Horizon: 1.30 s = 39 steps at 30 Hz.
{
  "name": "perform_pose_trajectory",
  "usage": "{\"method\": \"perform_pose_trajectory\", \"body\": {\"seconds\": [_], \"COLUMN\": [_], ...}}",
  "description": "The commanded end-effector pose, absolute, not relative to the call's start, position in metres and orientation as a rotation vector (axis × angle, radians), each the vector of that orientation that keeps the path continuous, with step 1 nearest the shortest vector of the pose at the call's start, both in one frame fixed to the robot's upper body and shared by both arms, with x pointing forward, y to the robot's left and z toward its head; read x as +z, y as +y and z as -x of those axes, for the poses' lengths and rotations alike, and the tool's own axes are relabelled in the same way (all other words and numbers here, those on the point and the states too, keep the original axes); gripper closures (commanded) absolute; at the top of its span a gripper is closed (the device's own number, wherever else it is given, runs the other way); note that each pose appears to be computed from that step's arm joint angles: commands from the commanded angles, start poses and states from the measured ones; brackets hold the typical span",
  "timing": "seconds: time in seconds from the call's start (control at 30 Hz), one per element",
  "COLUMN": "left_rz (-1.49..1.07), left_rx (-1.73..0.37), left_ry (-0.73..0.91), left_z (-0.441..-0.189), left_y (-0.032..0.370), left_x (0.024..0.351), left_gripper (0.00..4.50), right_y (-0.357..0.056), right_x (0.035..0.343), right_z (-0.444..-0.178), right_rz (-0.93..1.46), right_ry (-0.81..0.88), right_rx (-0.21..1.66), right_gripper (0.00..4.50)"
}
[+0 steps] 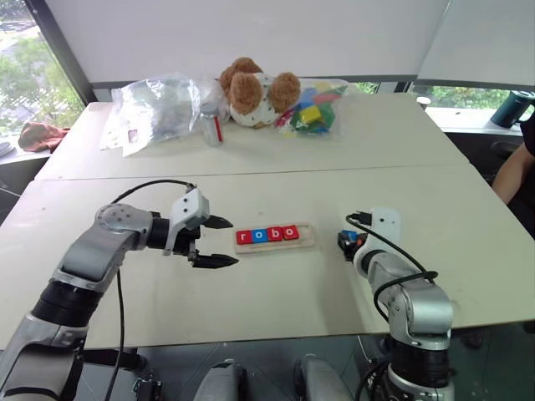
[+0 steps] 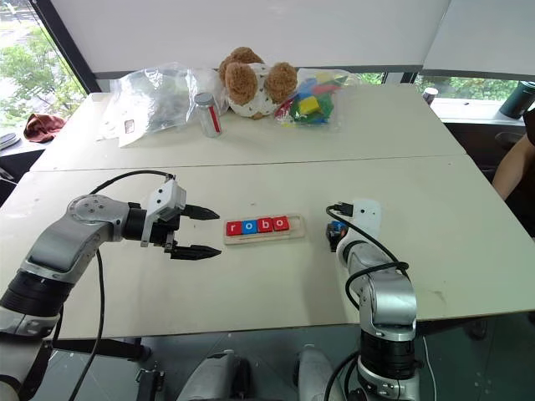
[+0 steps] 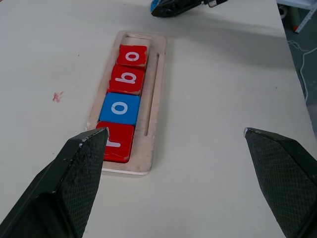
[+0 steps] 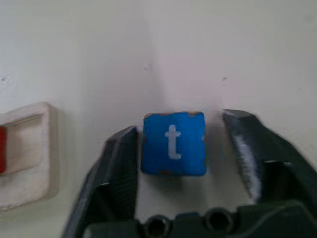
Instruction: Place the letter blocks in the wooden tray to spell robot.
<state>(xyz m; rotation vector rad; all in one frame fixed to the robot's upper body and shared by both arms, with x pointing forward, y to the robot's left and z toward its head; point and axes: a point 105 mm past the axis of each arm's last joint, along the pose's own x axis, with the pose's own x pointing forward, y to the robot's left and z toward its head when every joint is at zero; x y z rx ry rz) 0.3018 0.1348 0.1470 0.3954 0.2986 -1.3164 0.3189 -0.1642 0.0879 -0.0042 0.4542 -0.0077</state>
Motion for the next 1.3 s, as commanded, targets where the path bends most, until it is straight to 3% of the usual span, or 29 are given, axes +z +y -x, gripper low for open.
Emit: {"method": "perform_pose_trajectory", "body": {"seconds": [0.03, 0.17, 0.37, 0.47, 0.6, 0.83, 1.0, 1.1, 1.27, 1.3], "left_rz": [-0.427, -0.402, -0.391, -0.374, -0.394, -0.408, -0.417, -0.421, -0.439, -0.441], "left_rx": [-1.314, -1.307, -1.280, -1.262, -1.240, -1.217, -1.202, -1.199, -1.194, -1.193], "left_ry": [0.259, 0.271, 0.315, 0.322, 0.336, 0.343, 0.351, 0.354, 0.364, 0.366], "left_z": [-0.302, -0.299, -0.299, -0.298, -0.297, -0.293, -0.290, -0.290, -0.291, -0.291], "left_y": [0.136, 0.140, 0.149, 0.154, 0.158, 0.162, 0.165, 0.166, 0.167, 0.168], "left_x": [0.157, 0.154, 0.144, 0.142, 0.138, 0.138, 0.139, 0.139, 0.137, 0.137], "left_gripper": [0.00, 0.00, 0.00, 0.00, 0.00, 0.00, 0.00, 0.00, 0.00, 0.00], "right_y": [-0.171, -0.173, -0.184, -0.205, -0.223, -0.233, -0.228, -0.225, -0.220, -0.219], "right_x": [0.092, 0.136, 0.132, 0.118, 0.115, 0.109, 0.104, 0.104, 0.107, 0.108], "right_z": [-0.315, -0.326, -0.295, -0.296, -0.319, -0.344, -0.346, -0.349, -0.349, -0.349], "right_rz": [0.016, 0.171, 0.350, 0.486, 0.569, 0.582, 0.559, 0.541, 0.528, 0.525], "right_ry": [0.443, 0.238, 0.224, 0.276, 0.275, 0.309, 0.330, 0.321, 0.307, 0.304], "right_rx": [-0.013, 0.253, 0.856, 0.957, 0.977, 1.025, 1.082, 1.086, 1.109, 1.112], "right_gripper": [0.02, 0.02, 0.02, 0.02, 0.02, 0.02, 0.02, 0.84, 3.37, 3.40]}}
